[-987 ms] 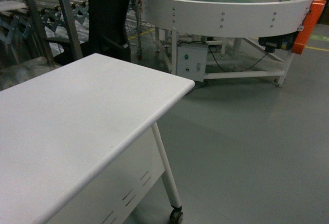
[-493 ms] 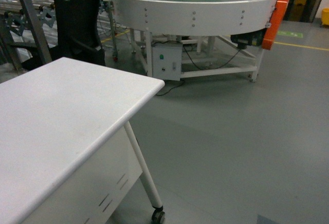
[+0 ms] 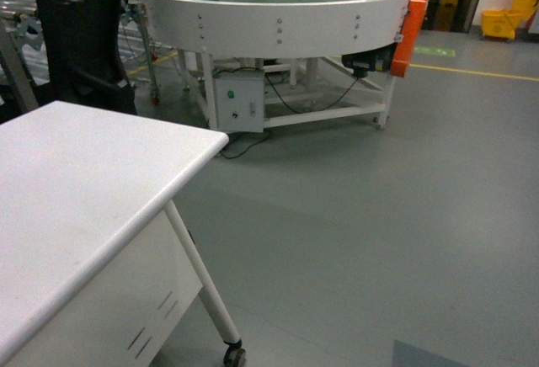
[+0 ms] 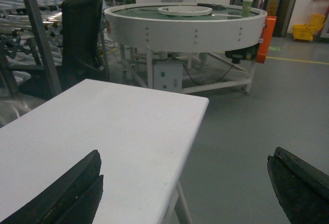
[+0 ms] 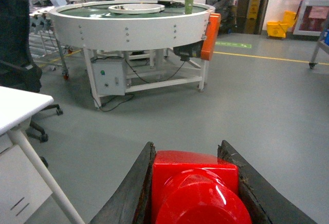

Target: Pick red block from blue box to shelf

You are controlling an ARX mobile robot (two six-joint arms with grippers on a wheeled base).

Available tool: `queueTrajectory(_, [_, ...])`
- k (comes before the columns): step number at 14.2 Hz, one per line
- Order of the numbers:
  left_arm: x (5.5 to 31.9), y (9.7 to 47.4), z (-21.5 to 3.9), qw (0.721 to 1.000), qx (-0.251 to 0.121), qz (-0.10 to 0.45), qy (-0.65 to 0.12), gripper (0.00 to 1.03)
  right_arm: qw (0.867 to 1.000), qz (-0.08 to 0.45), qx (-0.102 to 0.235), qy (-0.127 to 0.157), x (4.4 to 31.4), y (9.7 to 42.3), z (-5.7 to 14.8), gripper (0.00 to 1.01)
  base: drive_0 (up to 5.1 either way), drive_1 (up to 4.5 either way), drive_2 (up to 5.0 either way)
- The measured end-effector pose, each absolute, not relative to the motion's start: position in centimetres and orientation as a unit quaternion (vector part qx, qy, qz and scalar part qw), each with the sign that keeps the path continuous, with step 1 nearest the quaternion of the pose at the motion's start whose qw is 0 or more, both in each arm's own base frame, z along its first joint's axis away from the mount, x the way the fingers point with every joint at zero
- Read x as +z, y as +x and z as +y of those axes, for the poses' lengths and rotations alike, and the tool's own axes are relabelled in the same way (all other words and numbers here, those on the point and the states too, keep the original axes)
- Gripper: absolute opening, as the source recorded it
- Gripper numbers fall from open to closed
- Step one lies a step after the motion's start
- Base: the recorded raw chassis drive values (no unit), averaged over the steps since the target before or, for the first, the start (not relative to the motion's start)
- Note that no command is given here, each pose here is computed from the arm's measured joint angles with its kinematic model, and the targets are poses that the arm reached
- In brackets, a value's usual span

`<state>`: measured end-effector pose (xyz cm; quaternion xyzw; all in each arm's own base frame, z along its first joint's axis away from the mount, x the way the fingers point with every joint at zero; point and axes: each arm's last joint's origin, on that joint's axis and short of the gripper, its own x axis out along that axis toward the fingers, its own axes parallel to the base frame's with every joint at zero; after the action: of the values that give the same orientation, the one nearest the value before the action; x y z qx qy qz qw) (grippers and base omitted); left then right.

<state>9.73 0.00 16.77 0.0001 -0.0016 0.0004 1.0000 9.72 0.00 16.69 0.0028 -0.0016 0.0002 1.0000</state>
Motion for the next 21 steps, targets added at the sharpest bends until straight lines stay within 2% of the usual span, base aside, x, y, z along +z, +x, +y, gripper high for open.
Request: queueTrajectory(21, [16.76, 9.73, -0.02, 1.000, -0.002, -0.001, 0.000, 0.98, 1.000, -0.001, 0.000, 0.003, 16.69, 9.72, -0.01, 0.28, -1.3, -1.35, -1.3])
